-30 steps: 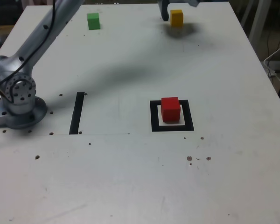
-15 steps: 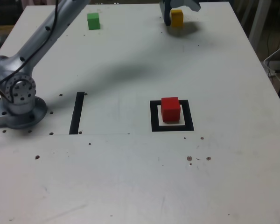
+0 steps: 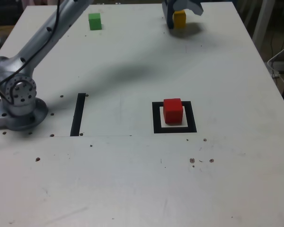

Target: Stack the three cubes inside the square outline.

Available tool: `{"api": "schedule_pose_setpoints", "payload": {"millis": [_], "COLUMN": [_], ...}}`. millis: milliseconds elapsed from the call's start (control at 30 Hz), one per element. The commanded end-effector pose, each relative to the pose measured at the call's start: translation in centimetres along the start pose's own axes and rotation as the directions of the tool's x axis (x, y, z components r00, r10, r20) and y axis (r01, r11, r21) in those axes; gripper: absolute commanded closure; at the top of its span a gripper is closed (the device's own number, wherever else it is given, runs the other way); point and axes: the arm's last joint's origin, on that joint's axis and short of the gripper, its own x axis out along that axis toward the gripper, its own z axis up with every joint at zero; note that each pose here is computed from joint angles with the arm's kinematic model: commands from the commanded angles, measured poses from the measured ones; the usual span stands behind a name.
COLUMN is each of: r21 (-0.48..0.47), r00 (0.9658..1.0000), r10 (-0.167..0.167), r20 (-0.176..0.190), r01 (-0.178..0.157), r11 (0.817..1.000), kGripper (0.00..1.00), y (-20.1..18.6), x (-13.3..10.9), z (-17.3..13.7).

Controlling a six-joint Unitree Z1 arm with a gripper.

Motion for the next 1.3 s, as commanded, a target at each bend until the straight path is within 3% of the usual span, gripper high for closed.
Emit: {"api": "schedule_pose_setpoints", "payload": {"millis": [0, 300, 767, 1267], "r21": [0.009, 0.010, -0.010, -0.016], "r00": [0.9999, 0.9996, 0.9995, 0.9992], "r10": [-0.010, -0.028, -0.023, -0.032], "r20": [0.002, -0.003, -0.023, -0.026], "r01": [0.010, 0.028, 0.023, 0.031], "r11": [1.000, 1.000, 1.000, 0.999], "kGripper": [0.05, 0.08, 0.18, 0.20], "y": [-0.12, -0.08, -0.12, 0.01], "x": [0.29, 0.71, 0.83, 1.06], "z": [0.12, 0.00, -0.16, -0.29]}}
